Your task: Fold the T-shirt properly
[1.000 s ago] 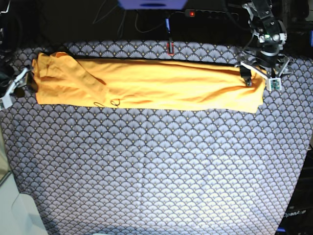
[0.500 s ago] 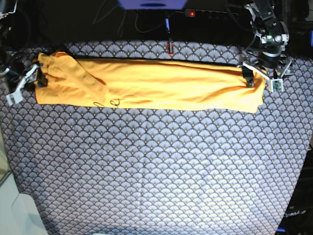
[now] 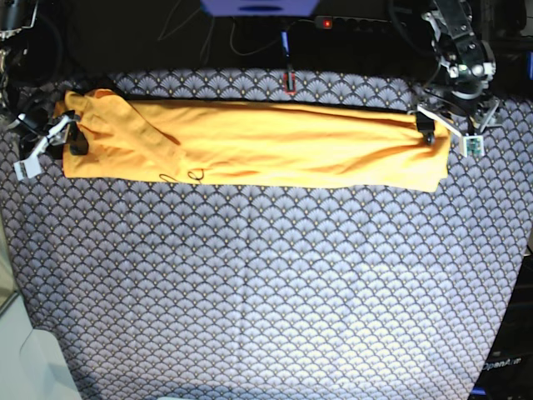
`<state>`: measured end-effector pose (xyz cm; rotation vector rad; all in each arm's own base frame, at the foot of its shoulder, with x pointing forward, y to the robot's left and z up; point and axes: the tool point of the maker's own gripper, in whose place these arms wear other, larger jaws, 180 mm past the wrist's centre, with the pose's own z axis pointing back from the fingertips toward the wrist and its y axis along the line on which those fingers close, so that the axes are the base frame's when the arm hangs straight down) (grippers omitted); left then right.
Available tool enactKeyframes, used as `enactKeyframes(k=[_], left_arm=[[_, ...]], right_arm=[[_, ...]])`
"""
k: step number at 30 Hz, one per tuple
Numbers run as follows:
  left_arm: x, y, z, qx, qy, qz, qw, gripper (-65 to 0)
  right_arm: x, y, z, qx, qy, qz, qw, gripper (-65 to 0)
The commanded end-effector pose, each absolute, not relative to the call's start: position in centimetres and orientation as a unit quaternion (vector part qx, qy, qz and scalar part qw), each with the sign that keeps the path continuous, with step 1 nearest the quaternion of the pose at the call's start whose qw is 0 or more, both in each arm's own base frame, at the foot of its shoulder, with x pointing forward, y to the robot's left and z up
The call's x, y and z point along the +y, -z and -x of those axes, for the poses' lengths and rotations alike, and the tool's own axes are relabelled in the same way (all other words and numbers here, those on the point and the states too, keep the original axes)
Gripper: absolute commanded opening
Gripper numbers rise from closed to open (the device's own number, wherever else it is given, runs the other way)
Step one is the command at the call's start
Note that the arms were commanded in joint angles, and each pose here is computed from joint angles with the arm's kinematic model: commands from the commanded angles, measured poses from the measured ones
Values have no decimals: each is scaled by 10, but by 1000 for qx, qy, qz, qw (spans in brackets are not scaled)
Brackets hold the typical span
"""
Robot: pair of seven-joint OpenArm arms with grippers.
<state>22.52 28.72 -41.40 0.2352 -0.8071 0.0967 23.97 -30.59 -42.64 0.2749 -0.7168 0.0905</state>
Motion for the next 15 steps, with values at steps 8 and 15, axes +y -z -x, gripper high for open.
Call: enactKeyframes(k=[8,15], left_arm=[[264,393,-245,-415,24,-77,906,-118],[261,383,-247,-428,27,-78,900,-118]], right_arm=[[-311,436,-227,-313,-58,-119,941,-299],[-309,436,-227,-312,-60,-120,941,-299]])
